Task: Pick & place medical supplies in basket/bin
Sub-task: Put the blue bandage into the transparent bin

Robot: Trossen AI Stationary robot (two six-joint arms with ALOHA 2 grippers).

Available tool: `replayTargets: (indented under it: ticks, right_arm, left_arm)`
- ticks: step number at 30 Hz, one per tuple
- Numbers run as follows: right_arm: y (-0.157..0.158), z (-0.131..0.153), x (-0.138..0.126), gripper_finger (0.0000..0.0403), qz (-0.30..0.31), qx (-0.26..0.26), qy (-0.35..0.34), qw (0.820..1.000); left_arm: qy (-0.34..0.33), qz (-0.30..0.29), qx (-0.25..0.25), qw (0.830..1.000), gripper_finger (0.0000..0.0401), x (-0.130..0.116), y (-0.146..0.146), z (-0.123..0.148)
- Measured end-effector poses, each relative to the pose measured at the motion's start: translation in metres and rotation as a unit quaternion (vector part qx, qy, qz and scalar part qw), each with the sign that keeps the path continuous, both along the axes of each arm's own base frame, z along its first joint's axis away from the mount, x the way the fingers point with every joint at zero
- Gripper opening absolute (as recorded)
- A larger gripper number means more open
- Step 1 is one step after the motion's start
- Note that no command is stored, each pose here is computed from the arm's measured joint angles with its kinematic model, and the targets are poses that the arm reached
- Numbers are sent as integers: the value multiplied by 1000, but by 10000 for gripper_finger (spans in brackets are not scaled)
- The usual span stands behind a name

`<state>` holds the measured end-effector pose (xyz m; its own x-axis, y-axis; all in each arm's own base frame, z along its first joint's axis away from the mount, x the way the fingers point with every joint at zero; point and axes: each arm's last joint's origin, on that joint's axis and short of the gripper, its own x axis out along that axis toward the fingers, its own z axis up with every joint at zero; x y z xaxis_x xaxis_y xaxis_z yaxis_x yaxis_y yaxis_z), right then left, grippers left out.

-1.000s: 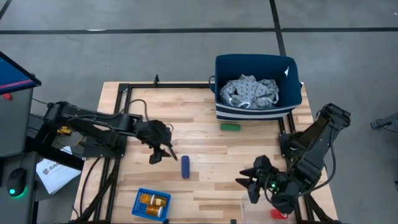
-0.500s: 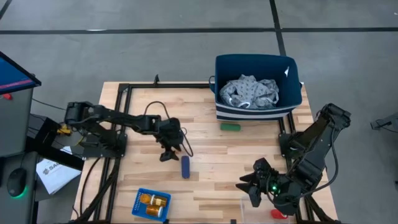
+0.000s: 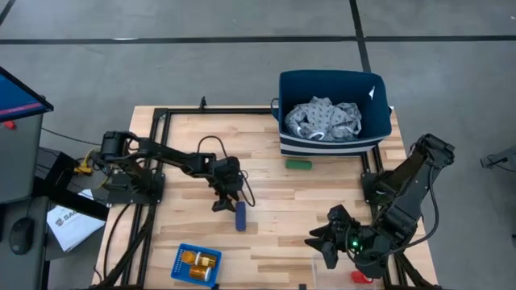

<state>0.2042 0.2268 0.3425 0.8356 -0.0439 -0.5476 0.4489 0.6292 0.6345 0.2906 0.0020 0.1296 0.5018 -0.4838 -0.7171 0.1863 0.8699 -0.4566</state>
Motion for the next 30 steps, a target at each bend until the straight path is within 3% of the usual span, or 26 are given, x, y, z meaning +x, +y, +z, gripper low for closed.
replayTargets:
  ticks: [7,19,26,30]
  right_arm:
    - [0,0,0,184,1,1,1,1000]
    - [0,0,0,172,2,0,2,1000]
    - [0,0,0,156,2,0,2,1000]
    - [0,0,0,149,2,2,1,1000]
  left_arm:
    - [-6,-5,-12,1000,238,3,-1,-2]
    - [-3,-8,-28,1000,120,3,-3,-2]
    - [-5,-6,-27,1000,18,3,-3,-1]
    - [-20,-6,-48,999,11,6,-5,2]
